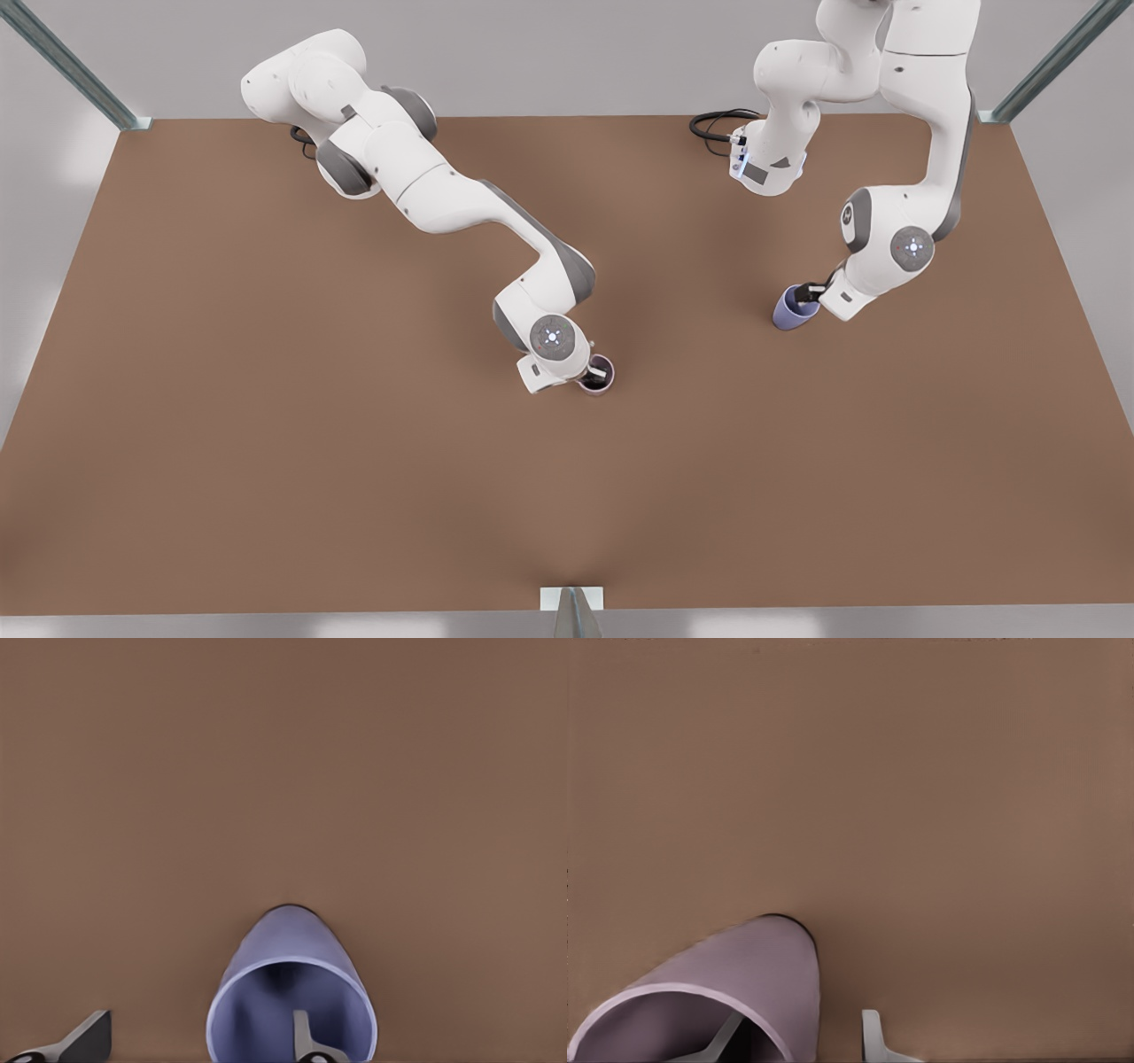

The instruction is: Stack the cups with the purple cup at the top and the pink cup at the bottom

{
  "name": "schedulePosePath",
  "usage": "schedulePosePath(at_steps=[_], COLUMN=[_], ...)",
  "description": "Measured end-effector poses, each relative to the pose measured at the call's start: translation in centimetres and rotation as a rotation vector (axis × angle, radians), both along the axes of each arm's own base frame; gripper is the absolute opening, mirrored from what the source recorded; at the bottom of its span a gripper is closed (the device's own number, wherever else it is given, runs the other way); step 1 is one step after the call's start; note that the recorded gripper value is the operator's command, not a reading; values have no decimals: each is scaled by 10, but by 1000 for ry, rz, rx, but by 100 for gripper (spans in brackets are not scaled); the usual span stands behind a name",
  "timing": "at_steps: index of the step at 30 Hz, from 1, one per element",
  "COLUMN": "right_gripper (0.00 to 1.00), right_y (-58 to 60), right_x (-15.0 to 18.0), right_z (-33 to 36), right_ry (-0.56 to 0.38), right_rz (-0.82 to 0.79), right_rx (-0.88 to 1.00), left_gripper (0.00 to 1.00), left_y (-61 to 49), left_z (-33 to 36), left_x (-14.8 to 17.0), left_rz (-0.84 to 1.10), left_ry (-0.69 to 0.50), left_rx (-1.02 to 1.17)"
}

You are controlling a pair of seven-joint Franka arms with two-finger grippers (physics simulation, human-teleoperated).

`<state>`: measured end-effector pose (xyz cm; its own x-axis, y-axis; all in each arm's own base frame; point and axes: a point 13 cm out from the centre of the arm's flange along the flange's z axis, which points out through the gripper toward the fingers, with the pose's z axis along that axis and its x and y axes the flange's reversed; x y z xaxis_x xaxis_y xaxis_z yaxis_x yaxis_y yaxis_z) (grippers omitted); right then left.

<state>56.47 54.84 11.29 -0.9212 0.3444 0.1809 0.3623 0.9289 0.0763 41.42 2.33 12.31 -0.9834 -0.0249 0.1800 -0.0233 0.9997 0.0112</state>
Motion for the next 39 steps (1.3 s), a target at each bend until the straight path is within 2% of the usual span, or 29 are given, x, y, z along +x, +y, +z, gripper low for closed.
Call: schedulePosePath(at_steps=[2, 6, 9, 11, 12, 14, 15, 16, 18, 20, 22, 25, 27, 29, 32, 35, 39], right_gripper=[58, 58, 58, 58, 58, 58, 62, 71, 100, 100, 100, 100, 100, 100, 100, 100, 100], right_y=[0, 1, 0, -1, -2, -6, -16, -33, -106, -239, -376, -515, -570, -589, -576, -567, -570], right_x=[0, 0, -1, -2, -1, 3, 8, 9, 18, 39, 55, 47, 39, 35, 42, 45, 46], right_z=[2, 13, 22, 28, 34, 66, 92, 121, 179, 227, 276, 344, 357, 357, 354, 365, 372], right_ry=[3, 8, 15, 19, 20, 12, 6, 4, -6, -20, -83, -181, -182, -169, -157, -172, -183], right_rz=[-23, -59, -81, -94, -100, -112, -126, -137, -186, -292, -381, -411, -395, -337, -211, -112, -24], right_rx=[-3, -6, -11, -13, -13, -4, 6, 6, -5, -16, -34, -126, -169, -193, -192, -186, -182], left_gripper=[100, 86, 66, 44, 41, 40, 40, 40, 39, 37, 33, 30, 28, 21, 21, 21, 21], left_y=[3, 2, -2, -2, -2, -1, -1, -1, -1, -2, -2, -4, -5, -6, -5, -6, -41], left_z=[-9, -24, -28, -29, -29, -29, -29, -29, -28, -24, -22, -22, -23, -22, -10, 24, 91], left_x=[-6, -12, -12, -12, -12, -11, -11, -11, -9, -6, -4, -4, -5, -4, 9, 50, 124], left_rz=[6, 1, -12, -13, -12, -10, -10, -10, -10, -10, -10, -14, -16, -16, -14, -13, -52], left_ry=[18, 43, 46, 45, 44, 42, 41, 40, 36, 27, 23, 24, 28, 25, -6, -73, -165], left_rx=[2, 5, 7, 8, 8, 8, 8, 8, 7, 7, 6, 6, 7, 7, 9, 12, 10])
